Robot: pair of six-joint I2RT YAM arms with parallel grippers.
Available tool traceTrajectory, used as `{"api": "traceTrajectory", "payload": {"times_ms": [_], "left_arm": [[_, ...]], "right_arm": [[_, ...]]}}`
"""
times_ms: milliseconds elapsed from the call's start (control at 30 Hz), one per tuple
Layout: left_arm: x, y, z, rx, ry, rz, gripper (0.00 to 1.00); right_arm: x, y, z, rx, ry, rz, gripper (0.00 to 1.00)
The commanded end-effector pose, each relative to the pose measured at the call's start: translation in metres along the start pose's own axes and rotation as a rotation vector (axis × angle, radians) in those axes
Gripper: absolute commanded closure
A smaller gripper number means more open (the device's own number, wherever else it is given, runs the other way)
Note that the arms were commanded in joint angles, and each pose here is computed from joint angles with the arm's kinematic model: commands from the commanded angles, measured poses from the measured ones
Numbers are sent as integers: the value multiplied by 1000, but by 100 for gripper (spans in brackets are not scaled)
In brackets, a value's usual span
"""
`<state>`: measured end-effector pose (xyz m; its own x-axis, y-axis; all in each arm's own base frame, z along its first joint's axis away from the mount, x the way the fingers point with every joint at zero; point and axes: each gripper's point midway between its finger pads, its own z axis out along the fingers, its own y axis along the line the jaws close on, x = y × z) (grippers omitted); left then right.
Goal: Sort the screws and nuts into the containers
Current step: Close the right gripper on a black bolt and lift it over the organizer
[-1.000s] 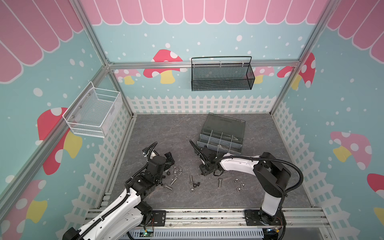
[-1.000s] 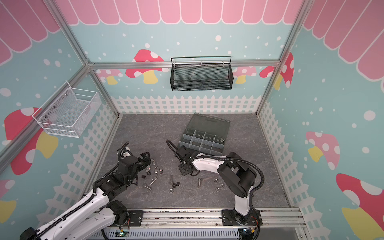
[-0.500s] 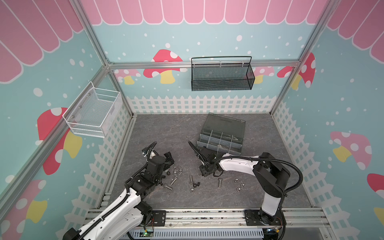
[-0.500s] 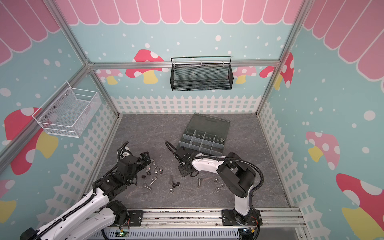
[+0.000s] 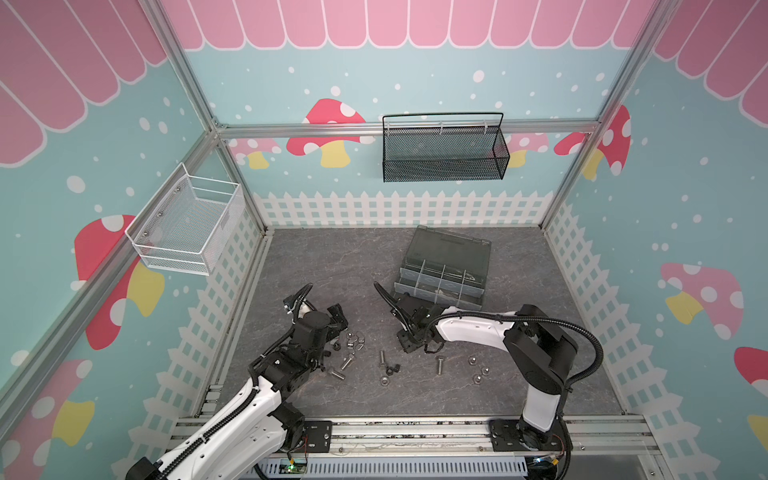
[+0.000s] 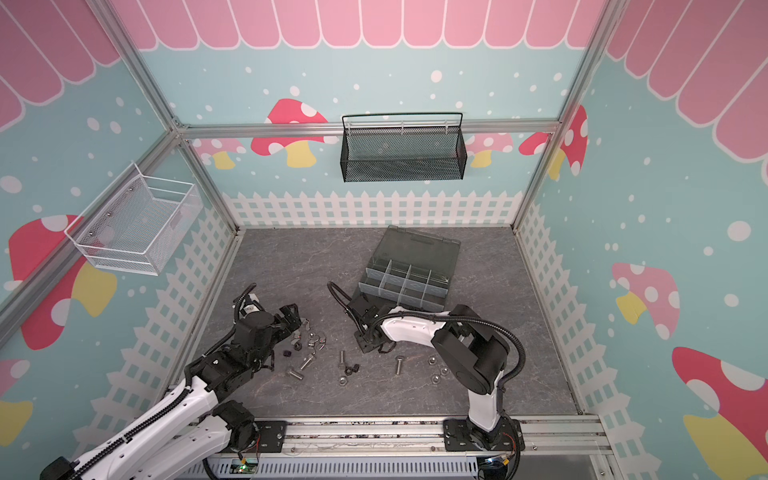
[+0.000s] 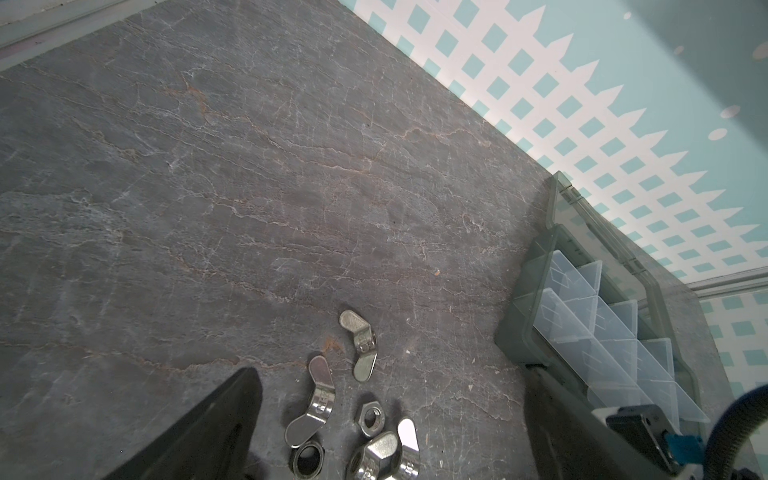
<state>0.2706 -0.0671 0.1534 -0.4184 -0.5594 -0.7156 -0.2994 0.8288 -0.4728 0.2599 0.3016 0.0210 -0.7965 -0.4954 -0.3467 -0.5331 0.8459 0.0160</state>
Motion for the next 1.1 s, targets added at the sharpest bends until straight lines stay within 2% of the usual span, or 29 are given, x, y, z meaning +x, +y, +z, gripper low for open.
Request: {"api": "traceTrajectory", "payload": {"times_ms": [0,233,500,833,1067], "left_arm": [[1,4,0,-7,-2,-21,1],[-1,1,0,2,2,-8,1],[0,-1,0,6,10,-5,1],[1,0,0,8,13,-8,1],[2,0,1,6,15,-10,1]], "right_arm": [[6,-7,1,51,22,4,83],[-16,-14,-23,84,-70,19,89],[-36,-30,-63,117,-184,55,91],[-31,-102,-102,190,-259,206,91],[-10,-153,-107,234,-252,307,90]]}}
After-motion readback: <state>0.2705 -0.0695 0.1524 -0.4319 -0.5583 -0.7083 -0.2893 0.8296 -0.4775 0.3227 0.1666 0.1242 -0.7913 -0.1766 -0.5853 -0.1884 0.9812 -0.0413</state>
